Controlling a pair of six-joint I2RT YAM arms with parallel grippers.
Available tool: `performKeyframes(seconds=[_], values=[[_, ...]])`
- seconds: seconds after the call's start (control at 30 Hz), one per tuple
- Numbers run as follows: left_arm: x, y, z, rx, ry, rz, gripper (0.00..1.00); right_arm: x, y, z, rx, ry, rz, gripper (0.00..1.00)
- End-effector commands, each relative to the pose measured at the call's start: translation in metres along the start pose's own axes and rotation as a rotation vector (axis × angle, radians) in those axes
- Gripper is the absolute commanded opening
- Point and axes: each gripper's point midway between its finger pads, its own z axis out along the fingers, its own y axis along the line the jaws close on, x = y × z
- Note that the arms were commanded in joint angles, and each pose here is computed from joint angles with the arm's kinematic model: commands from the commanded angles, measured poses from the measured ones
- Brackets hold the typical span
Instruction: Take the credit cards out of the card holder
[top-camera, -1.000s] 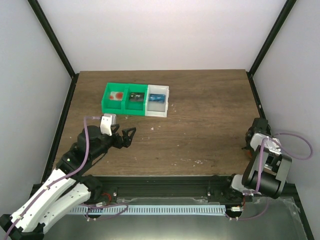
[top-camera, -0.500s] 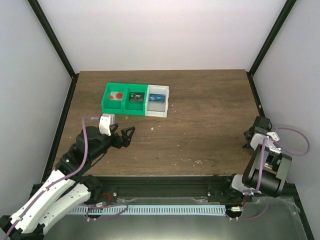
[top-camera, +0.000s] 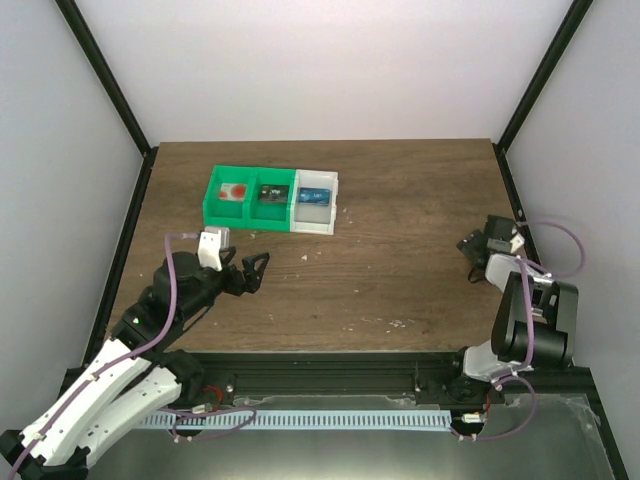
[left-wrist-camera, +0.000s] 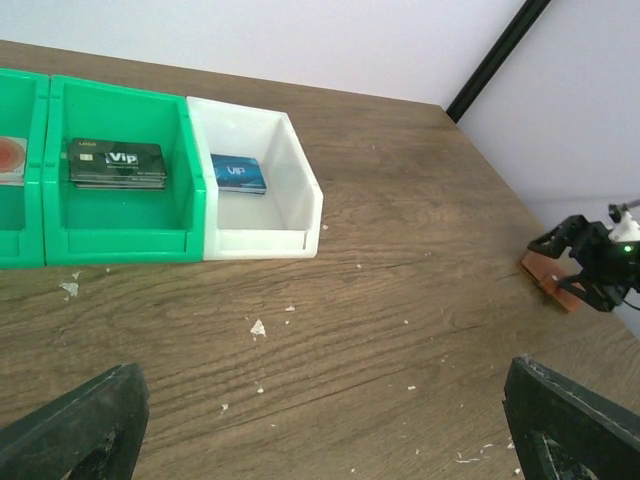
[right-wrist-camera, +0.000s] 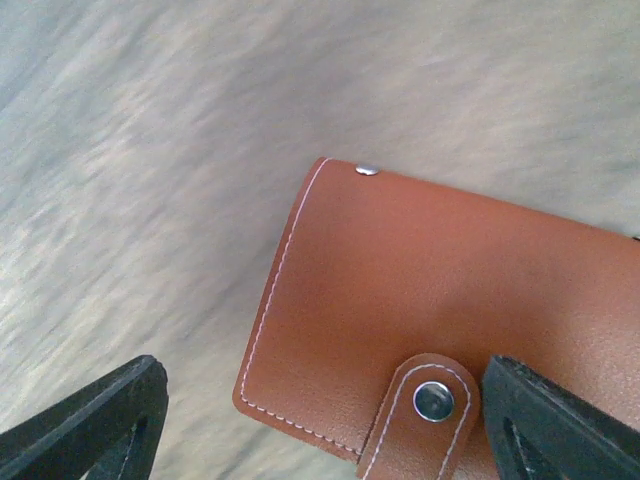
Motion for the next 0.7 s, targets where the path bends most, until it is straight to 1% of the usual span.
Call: performKeyframes(seconds=[0.0,0.2,0.37,0.5,0.67], values=[[-0.003,0.004,0.000,-0.020,-0.022,0.004,0.98,0.102,0.027,0.005,-0.094,0.352,-0.118,0.87],[-0.004,0.005,0.000,-0.024,-0.029,0.003,0.98,0.144,0.056,-0.009,-0.177,0.433,-0.250,0.84],[-0.003,0.005,0.002,-0.026,-0.021,0.004,0.98,0.186,0.082,-0.033,-0.297,0.509,-0.379,0.81],[-0.002,0.005,0.003,-0.024,-0.013,0.004,0.98,0.222,0.101,-0.053,-0.383,0.578,-0.490,0.77],[-0.003,0.004,0.002,-0.022,-0.018,0.003,0.98,0.263,0.120,-0.074,-0.425,0.598,-0.669,0.75]])
